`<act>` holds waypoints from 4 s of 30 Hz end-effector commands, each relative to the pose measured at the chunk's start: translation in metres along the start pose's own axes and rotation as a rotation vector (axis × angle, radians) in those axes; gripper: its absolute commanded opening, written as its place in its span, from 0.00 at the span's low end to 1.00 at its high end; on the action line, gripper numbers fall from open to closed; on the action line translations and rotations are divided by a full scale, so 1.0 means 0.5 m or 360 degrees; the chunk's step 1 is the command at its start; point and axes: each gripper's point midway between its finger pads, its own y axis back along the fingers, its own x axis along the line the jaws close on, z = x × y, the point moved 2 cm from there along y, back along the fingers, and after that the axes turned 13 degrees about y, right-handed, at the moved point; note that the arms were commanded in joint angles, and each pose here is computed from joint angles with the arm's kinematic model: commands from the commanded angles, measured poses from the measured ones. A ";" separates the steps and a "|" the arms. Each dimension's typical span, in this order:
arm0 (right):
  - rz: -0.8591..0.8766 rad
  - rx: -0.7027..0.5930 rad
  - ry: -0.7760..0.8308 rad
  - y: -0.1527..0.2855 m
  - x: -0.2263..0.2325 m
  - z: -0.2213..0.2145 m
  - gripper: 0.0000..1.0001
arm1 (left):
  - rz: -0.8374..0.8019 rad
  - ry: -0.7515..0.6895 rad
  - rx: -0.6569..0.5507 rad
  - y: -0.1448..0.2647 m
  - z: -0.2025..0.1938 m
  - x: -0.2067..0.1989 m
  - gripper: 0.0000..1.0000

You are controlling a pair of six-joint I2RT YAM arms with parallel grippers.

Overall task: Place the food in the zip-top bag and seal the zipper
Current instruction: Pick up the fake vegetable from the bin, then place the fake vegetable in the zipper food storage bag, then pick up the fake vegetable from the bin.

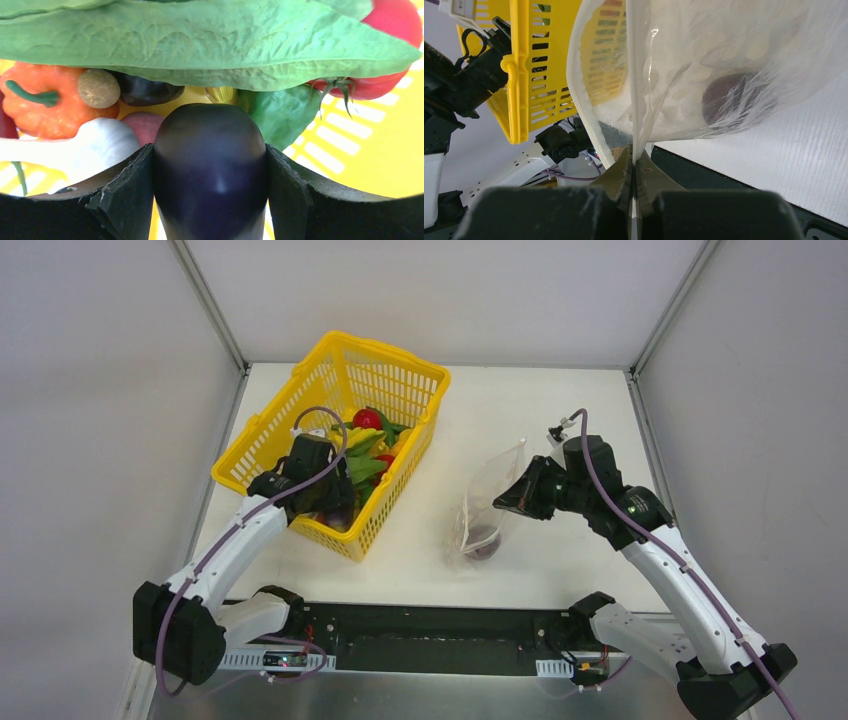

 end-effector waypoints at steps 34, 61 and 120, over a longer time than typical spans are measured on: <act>0.0140 -0.0094 -0.0006 0.007 0.048 0.026 0.00 | -0.1871 -0.0151 -0.0825 0.533 0.155 -0.398 0.06; 0.0303 -0.0270 -0.0074 0.044 0.088 0.050 0.01 | -0.1843 -0.0267 -0.1124 0.334 -0.031 -0.590 0.05; 0.0298 -0.0214 -0.0013 0.018 0.056 0.012 0.02 | -0.0106 -0.0447 -0.0342 0.207 0.068 -0.071 0.99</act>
